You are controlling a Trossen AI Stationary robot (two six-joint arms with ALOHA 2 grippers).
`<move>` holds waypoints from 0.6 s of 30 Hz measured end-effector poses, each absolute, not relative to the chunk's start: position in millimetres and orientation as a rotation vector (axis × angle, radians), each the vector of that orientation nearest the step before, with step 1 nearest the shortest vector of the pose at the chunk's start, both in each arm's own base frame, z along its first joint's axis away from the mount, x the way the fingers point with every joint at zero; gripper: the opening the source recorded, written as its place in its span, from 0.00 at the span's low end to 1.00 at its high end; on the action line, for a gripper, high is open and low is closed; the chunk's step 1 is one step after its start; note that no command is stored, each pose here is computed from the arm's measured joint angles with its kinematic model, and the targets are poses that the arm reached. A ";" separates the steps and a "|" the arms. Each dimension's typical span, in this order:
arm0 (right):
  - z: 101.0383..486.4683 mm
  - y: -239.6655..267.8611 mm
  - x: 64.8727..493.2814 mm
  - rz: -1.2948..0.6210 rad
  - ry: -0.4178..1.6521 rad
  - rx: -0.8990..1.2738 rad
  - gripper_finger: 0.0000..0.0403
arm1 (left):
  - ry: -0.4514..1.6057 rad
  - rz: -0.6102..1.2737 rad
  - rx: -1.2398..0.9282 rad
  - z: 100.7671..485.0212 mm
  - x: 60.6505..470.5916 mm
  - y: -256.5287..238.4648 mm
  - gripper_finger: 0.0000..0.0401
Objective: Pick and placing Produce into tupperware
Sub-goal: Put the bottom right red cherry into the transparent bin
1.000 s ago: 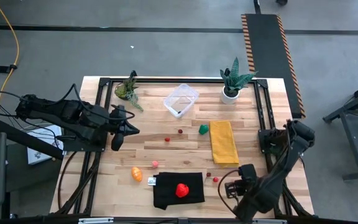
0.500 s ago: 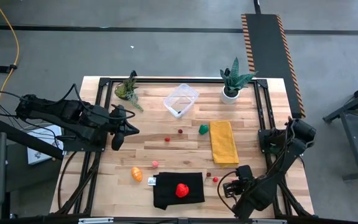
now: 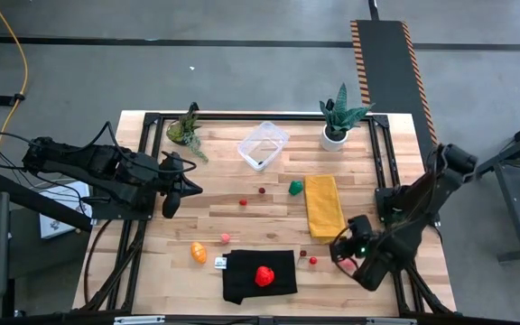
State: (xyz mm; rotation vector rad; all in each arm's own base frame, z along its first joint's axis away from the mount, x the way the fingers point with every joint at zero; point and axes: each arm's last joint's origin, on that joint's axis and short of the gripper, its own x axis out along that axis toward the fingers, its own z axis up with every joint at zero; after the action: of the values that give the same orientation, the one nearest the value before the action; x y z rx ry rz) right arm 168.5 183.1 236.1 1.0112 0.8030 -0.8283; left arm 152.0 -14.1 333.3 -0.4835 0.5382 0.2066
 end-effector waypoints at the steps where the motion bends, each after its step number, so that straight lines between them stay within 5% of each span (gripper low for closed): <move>1: 232.8 180.4 166.9 -0.798 0.794 1.013 0.34 | 0.538 0.207 -0.484 333.3 152.0 -14.1 0.00; 18: 188.6 170.6 169.0 -0.372 0.821 0.726 0.34 | 0.488 0.283 -0.520 335.2 153.0 -12.2 0.00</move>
State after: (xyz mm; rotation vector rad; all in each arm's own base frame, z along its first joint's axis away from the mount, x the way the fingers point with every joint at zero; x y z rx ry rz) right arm 169.0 170.6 188.6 0.7260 0.8206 -0.3722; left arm 153.0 -12.2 335.2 -0.5201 0.4879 0.2832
